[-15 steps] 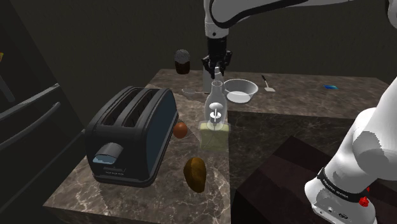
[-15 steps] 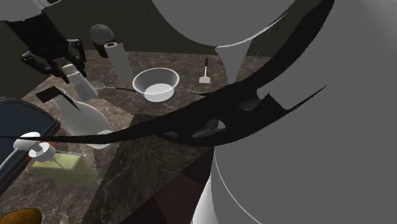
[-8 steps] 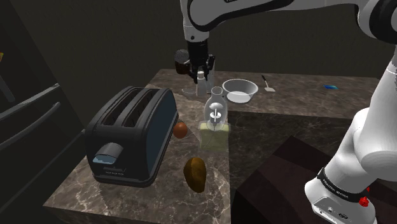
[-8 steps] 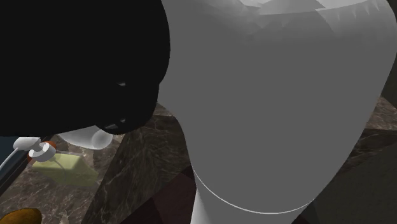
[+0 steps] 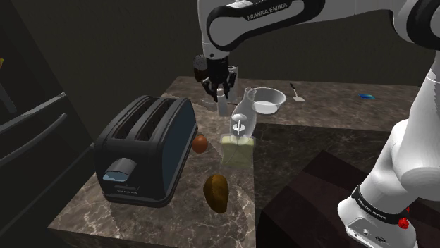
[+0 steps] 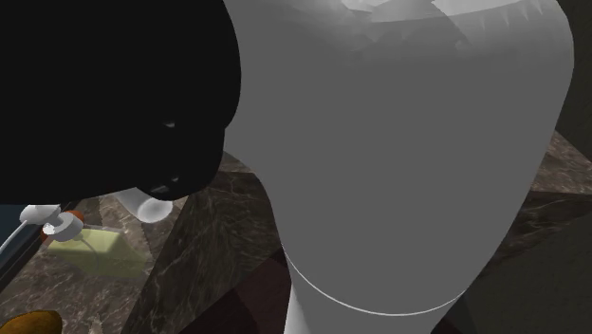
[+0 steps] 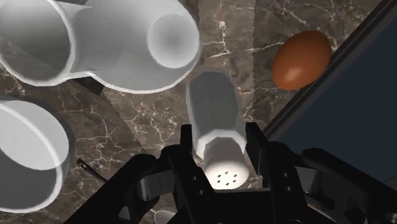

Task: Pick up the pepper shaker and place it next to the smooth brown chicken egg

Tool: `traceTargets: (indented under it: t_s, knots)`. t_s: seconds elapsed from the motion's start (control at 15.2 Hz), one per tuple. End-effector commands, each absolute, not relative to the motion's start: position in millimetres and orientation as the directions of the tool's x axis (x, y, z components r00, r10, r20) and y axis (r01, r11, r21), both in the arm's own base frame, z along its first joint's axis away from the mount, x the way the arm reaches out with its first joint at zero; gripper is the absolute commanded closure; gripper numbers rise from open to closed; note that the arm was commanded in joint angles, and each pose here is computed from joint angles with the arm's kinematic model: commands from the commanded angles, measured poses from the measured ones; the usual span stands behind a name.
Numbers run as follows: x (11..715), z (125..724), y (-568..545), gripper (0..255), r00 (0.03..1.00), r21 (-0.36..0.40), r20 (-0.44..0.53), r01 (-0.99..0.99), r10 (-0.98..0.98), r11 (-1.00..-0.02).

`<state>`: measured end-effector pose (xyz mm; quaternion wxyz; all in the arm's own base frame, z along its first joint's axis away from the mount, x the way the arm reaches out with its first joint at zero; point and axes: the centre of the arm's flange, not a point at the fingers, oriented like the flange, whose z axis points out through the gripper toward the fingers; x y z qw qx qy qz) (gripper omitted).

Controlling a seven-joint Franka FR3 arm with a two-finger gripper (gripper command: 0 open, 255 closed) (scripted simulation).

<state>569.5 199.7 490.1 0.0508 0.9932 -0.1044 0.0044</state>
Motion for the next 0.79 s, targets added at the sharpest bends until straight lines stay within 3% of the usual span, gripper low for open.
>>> traceTargets:
  t_s: [0.0,0.73]
  knots:
    - [570,479,199,255,0.978,0.100,0.020,-0.208,-0.207,-0.973]
    - [570,420,199,255,0.978,0.100,0.020,-0.208,-0.207,-0.973]
